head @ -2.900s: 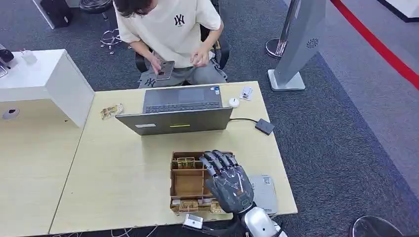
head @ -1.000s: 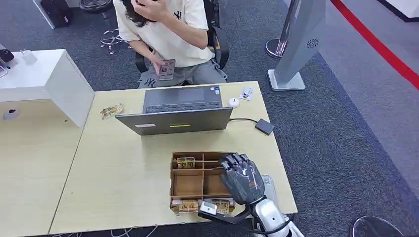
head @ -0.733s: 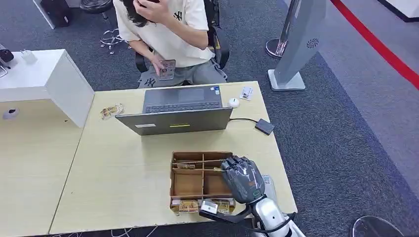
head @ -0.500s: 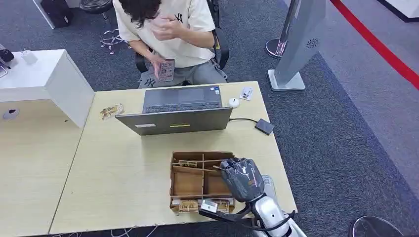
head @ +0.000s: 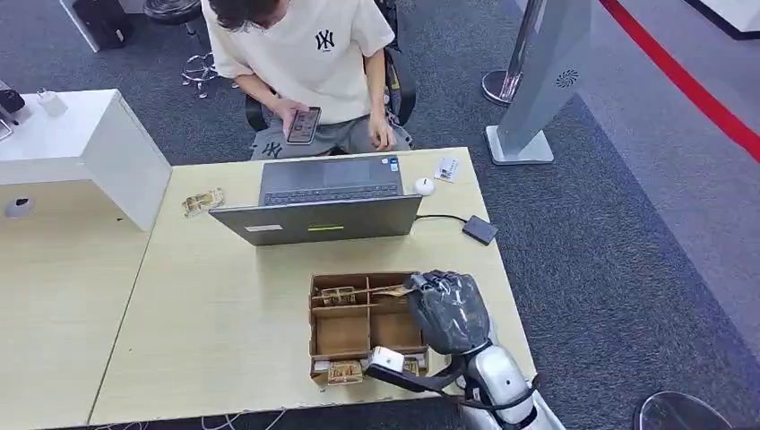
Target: Pass the card to the sensor for recognition and then transmit it.
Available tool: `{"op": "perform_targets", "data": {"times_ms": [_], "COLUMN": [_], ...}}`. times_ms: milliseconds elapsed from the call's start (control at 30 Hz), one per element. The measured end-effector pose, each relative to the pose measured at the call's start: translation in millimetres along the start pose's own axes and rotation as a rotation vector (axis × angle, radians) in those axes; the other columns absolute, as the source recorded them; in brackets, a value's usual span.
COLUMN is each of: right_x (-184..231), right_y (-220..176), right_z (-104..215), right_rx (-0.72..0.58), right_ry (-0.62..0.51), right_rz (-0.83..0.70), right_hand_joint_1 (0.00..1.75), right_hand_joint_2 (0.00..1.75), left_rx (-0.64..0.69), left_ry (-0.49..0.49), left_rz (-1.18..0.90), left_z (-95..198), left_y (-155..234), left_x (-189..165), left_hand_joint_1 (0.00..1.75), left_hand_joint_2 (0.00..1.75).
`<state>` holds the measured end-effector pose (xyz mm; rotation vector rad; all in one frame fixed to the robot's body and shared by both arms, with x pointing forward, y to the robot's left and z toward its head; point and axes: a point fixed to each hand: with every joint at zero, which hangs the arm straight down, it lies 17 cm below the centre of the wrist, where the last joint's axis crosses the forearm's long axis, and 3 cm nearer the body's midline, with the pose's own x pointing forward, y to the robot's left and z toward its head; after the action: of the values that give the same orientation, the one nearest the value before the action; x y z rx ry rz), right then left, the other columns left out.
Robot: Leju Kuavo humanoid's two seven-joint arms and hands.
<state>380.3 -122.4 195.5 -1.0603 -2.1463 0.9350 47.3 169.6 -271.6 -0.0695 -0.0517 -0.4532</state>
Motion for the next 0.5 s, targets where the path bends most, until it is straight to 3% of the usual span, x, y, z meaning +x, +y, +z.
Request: {"op": "perform_targets", "data": {"times_ms": [133,267,500], "right_x": [-3.3,-10.6,-11.4], "right_y": [-21.6,-59.7,-99.9], "right_z": [-8.0,-17.6,-23.1], "right_rx": [-0.063,-0.169,-0.273], "right_ry": [0.035,0.095,0.086], "right_rz": [-0.069,-0.25,-0.324], "right_hand_joint_1": [1.75,1.75,1.75], "right_hand_joint_2": [1.75,1.75,1.75], "left_rx": [0.004,0.007,0.009], "left_ry": [-0.004,-0.008,-0.011], "left_rz": [0.007,0.011,0.012], "left_z": [-0.1,-0.3,-0.3], "left_y": [0.5,0.5,-0.3], "left_x": [0.9,1.1,1.7], "left_hand_joint_1": [0.0,0.0,0.0], "left_hand_joint_2": [0.0,0.0,0.0]}}
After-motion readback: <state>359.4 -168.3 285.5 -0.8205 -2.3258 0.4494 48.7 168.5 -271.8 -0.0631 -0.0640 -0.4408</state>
